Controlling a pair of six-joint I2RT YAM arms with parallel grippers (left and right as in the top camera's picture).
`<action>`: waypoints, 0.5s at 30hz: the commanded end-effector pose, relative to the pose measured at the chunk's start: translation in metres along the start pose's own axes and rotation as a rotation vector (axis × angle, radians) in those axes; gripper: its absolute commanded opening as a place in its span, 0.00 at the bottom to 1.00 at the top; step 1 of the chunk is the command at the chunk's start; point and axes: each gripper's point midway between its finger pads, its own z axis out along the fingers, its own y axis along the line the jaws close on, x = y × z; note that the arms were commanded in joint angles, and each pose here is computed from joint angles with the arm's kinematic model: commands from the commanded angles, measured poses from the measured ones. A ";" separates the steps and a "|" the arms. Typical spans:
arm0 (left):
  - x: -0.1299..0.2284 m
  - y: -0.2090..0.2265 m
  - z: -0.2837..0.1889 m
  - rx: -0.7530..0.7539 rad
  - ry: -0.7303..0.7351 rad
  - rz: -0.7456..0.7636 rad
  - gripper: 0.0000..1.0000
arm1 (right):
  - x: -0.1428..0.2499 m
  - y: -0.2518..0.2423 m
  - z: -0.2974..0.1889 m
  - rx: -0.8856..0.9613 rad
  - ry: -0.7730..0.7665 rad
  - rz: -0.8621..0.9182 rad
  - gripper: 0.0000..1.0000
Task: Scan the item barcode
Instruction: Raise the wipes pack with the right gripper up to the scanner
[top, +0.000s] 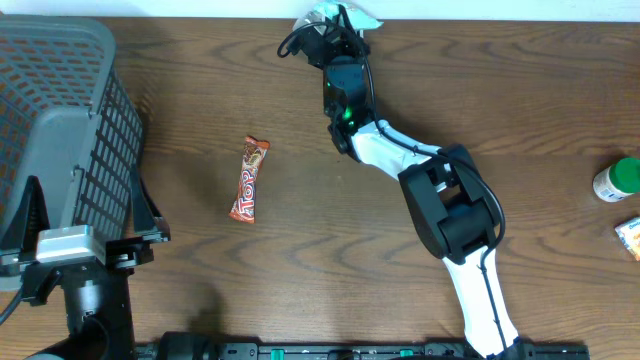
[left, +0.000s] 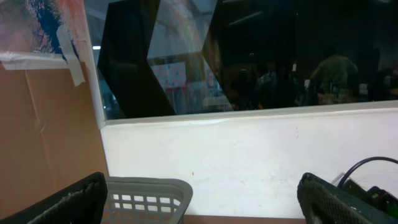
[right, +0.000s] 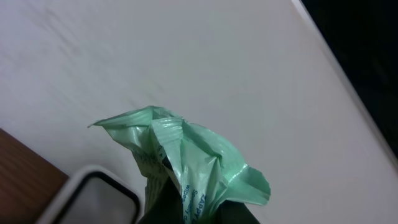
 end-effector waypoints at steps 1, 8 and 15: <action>0.003 -0.001 0.001 0.002 0.007 -0.003 0.98 | 0.000 -0.009 0.015 -0.018 -0.054 0.094 0.01; 0.009 -0.003 0.011 0.005 0.029 0.001 0.98 | 0.023 0.027 0.026 -0.050 -0.040 0.079 0.01; 0.014 -0.005 0.018 0.008 0.051 0.005 0.98 | 0.029 0.067 0.016 -0.097 -0.009 0.062 0.01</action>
